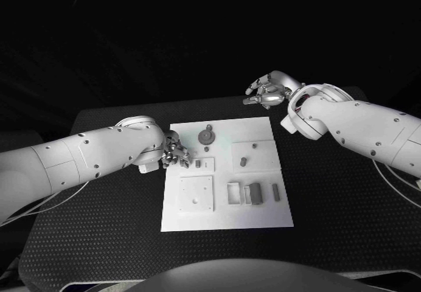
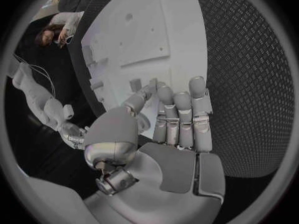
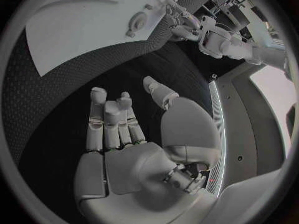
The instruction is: Assemble the parts on the task board
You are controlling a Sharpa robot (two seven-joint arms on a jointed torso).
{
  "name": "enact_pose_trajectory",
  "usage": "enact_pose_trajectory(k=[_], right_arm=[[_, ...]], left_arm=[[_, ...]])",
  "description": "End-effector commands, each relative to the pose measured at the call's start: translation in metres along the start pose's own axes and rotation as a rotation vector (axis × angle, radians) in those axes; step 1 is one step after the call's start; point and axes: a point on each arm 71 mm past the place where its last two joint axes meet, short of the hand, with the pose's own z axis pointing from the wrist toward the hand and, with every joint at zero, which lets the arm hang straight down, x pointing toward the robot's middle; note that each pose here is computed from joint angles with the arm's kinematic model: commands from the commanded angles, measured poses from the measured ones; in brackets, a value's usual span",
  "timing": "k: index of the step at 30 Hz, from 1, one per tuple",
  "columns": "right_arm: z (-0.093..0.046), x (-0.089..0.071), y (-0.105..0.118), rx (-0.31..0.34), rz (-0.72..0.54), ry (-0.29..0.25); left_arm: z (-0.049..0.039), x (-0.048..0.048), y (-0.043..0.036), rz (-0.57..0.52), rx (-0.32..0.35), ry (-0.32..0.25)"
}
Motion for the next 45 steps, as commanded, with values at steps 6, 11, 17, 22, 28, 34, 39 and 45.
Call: enact_pose_trajectory(k=[6,11,17,22,28,34,39,45], right_arm=[[-0.0001,0.001,0.0011,-0.012,-0.002,0.01],[-0.0002,0.0008,0.0008,-0.011,-0.002,0.01],[-0.0001,0.0008,0.0008,-0.011,-0.002,0.01],[-0.0002,0.0008,0.0009,-0.011,-0.002,0.01],[-0.0002,0.0008,0.0008,-0.011,-0.002,0.01],[-0.0002,0.0007,0.0007,-0.011,-0.002,0.009],[-0.0003,0.0004,0.0003,-0.01,-0.002,0.01],[-0.0006,0.0003,0.0003,-0.01,-0.002,0.009]], left_arm=[[0.0002,0.0005,0.0002,-0.002,0.001,0.011],[0.0003,0.0006,0.0003,0.0,0.001,0.013],[0.0003,0.0009,-0.0002,0.002,0.003,0.016],[0.0002,0.0018,-0.0011,0.007,0.008,0.026],[0.0001,0.003,-0.0021,0.007,0.01,0.037],[0.0001,0.0026,-0.0011,0.006,0.006,0.036],[0.0001,0.0023,0.0002,0.006,0.002,0.037],[0.0004,0.0015,0.0022,0.004,-0.005,0.036]])
